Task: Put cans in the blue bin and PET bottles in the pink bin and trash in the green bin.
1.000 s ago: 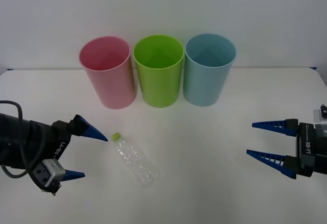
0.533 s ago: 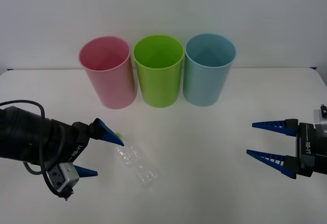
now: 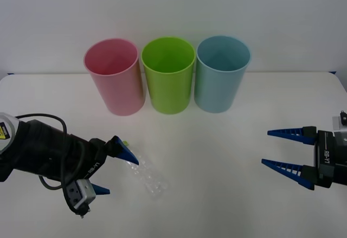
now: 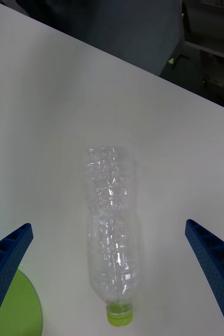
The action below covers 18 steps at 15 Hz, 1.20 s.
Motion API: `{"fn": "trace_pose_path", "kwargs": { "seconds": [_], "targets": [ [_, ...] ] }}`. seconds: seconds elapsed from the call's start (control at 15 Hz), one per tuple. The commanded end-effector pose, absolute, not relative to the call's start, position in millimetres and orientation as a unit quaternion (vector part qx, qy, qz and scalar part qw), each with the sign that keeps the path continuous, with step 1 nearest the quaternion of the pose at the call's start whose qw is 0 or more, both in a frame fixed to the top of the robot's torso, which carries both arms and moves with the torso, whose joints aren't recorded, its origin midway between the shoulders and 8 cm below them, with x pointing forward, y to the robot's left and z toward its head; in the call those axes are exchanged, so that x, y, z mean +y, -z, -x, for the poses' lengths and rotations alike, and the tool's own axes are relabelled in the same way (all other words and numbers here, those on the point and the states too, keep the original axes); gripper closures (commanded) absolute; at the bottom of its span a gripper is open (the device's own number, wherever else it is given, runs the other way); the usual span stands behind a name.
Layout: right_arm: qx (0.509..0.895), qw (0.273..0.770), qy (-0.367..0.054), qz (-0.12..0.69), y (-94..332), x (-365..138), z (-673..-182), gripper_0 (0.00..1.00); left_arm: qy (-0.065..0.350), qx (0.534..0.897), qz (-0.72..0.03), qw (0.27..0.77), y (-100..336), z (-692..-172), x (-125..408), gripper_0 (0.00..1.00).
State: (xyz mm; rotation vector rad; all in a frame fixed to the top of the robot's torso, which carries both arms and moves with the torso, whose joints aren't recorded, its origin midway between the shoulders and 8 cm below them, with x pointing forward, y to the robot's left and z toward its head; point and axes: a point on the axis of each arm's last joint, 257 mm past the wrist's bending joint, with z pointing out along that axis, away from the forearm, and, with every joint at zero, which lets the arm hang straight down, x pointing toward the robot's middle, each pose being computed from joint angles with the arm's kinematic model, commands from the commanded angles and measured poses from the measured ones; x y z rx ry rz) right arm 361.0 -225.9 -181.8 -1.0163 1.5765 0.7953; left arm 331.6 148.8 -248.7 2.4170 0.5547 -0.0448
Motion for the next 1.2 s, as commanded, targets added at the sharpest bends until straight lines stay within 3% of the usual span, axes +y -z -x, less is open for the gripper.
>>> {"fn": "trace_pose_path", "kwargs": {
  "seconds": [0.07, 0.27, 0.73, 1.2],
  "targets": [
    [0.659, 0.524, -0.332, 0.425, 182, -226, -361, 0.23, 0.022, 0.201, -0.921, 0.333, 257, -331, 133, 0.0],
    [0.659, 0.524, -0.332, 0.425, 182, -226, -361, 0.22, -0.004, 0.195, -0.921, 0.337, 272, -340, 127, 0.0],
    [0.659, 0.524, -0.332, 0.425, 182, -226, -361, 0.22, -0.009, 0.207, -0.91, 0.359, 291, -362, 94, 0.0],
    [0.659, 0.524, -0.332, 0.425, 182, -226, -361, 0.22, -0.055, 0.186, -0.911, 0.363, 290, -388, 92, 0.0]
  ]
}}
